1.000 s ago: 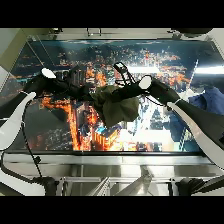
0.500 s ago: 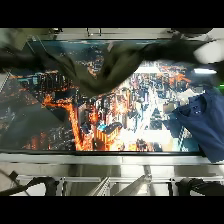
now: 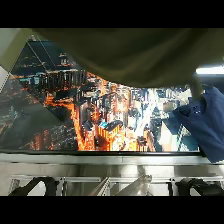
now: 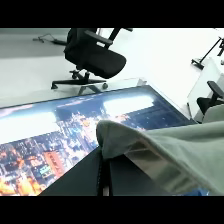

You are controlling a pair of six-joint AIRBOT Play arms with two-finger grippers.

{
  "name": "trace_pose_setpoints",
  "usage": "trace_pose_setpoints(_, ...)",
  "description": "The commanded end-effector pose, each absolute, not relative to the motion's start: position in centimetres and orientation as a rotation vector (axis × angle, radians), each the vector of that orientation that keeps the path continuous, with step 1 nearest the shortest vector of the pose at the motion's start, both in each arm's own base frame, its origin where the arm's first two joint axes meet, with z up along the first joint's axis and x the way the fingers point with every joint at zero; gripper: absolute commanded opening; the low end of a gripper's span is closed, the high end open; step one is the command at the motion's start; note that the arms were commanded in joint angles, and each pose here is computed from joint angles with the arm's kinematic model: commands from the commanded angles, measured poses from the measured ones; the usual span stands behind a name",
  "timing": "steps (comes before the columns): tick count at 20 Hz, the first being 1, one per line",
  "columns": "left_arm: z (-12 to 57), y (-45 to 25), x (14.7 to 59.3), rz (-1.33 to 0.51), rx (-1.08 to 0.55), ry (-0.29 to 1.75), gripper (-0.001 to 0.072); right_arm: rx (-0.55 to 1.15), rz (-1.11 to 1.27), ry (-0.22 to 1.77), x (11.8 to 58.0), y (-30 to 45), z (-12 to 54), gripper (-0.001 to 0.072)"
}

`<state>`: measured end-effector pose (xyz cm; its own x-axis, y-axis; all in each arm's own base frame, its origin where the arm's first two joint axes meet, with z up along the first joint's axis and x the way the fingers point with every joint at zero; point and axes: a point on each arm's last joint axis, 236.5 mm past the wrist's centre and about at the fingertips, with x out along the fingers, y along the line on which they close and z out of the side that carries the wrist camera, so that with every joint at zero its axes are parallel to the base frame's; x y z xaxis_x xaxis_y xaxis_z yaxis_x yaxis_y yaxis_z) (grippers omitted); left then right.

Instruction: Fold the shirts.

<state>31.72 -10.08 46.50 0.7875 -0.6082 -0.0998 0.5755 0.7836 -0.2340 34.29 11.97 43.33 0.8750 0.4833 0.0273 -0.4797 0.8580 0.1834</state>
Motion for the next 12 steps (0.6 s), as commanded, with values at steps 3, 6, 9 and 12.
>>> trace_pose_setpoints(3,45.0,-9.5,32.5,-0.621,-0.175,0.235,-0.0001,0.25,0.636,0.225,35.6,15.6,38.3,0.0014)
trace_pose_setpoints(6,38.4,-8.5,37.9,-0.606,-0.181,0.433,0.0,0.277,0.681,0.41,40.1,18.6,31.5,0.0014)
trace_pose_setpoints(9,27.2,-6.8,45.2,-0.521,-0.145,0.7,0.0,0.318,0.675,0.629,45.5,20.9,21.5,0.0014)
trace_pose_setpoints(12,14.7,-6.1,51.2,-0.511,-0.204,0.93,0.0001,0.383,0.604,0.849,50.2,21.4,8.7,0.0035)
